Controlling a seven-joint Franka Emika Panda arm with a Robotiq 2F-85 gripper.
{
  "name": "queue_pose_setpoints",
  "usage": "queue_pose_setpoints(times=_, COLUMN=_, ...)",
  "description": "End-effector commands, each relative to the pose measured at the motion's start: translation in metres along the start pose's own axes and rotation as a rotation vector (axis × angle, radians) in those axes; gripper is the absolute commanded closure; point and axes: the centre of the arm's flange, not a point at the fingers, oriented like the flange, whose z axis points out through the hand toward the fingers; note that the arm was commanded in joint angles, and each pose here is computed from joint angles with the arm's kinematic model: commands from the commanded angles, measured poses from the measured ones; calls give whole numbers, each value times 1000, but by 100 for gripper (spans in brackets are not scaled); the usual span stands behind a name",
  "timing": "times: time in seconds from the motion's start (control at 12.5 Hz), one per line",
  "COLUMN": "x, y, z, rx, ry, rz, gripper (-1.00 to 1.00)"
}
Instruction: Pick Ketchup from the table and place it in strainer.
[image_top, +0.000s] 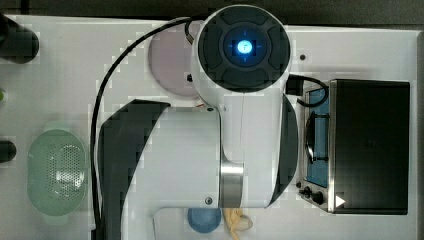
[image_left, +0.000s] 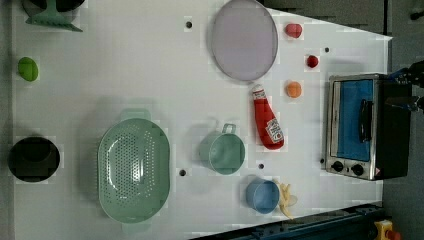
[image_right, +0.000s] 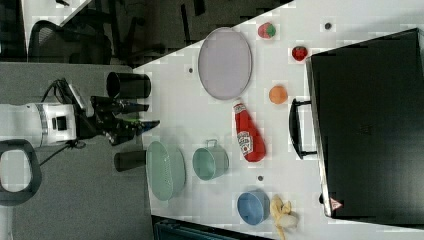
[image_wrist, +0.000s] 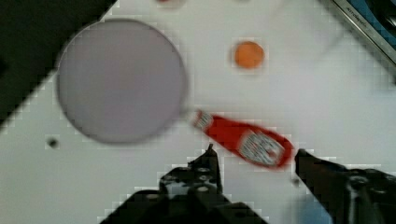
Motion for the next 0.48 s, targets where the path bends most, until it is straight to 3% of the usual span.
queue_pose_setpoints(times=0.08, x=-22, y=68, z=-66, rx=2, ry=-33, rz=6, gripper=-58)
queue_pose_setpoints(times=0.24, x=-22, y=65, z=-58, rx=-7, ry=-42, rz=-10, gripper=-100)
queue_pose_setpoints(times=0.48, x=-19, y=55, z=-18, rx=-53, ry=-95, rz=-101, gripper=-100)
